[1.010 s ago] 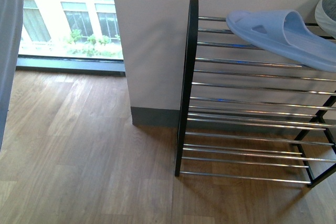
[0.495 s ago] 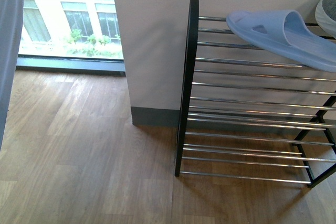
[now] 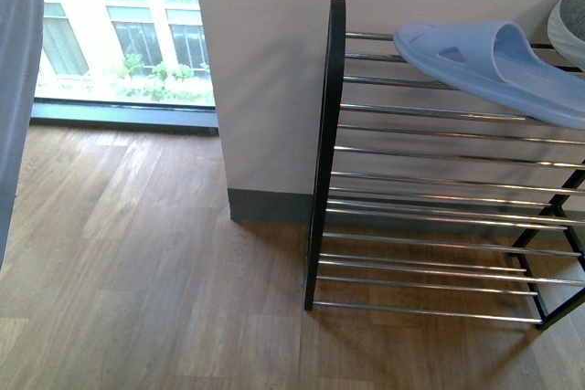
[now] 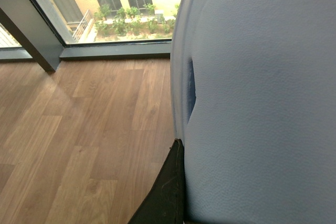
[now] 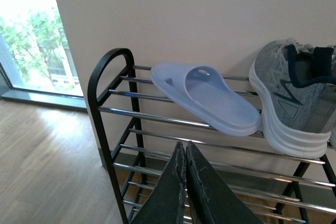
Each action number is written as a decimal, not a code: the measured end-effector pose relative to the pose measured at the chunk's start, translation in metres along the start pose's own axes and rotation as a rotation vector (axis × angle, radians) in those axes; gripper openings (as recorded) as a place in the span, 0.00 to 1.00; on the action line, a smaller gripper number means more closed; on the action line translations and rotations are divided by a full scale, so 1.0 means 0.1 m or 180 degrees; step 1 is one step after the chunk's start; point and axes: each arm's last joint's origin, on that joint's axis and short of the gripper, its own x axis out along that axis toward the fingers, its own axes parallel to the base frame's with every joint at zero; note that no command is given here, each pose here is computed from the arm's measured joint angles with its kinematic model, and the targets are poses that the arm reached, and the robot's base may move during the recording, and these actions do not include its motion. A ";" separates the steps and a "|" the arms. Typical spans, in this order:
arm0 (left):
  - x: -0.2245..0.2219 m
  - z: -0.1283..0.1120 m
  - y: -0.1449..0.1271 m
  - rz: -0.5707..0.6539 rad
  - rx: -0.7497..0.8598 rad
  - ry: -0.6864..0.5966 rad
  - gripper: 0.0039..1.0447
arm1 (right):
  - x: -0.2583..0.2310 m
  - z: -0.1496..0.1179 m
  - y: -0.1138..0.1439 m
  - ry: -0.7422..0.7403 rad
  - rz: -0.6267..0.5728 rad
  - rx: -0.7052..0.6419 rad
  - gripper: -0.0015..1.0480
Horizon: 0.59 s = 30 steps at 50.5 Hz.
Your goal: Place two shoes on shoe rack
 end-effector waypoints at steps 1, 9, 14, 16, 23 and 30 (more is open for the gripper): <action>0.00 0.00 0.00 0.0001 0.0000 0.0000 0.01 | -0.01 0.00 0.00 0.0000 0.0000 0.0000 0.01; 0.00 0.00 0.00 0.0001 0.0000 0.0000 0.01 | -0.04 -0.02 0.00 -0.0074 -0.0001 -0.0001 0.01; 0.00 0.00 0.00 0.0002 0.0000 0.0001 0.01 | -0.08 -0.01 0.00 -0.0095 -0.0001 0.0000 0.01; 0.00 0.00 0.00 0.0002 0.0000 0.0000 0.01 | -0.10 -0.01 0.00 -0.0091 -0.0001 -0.0001 0.01; 0.00 0.00 0.00 0.0002 0.0000 0.0001 0.01 | -0.14 -0.01 0.00 -0.0097 -0.0001 -0.0001 0.01; 0.00 0.00 0.00 0.0001 0.0000 0.0001 0.01 | -0.17 -0.01 0.00 -0.0095 -0.0001 -0.0001 0.01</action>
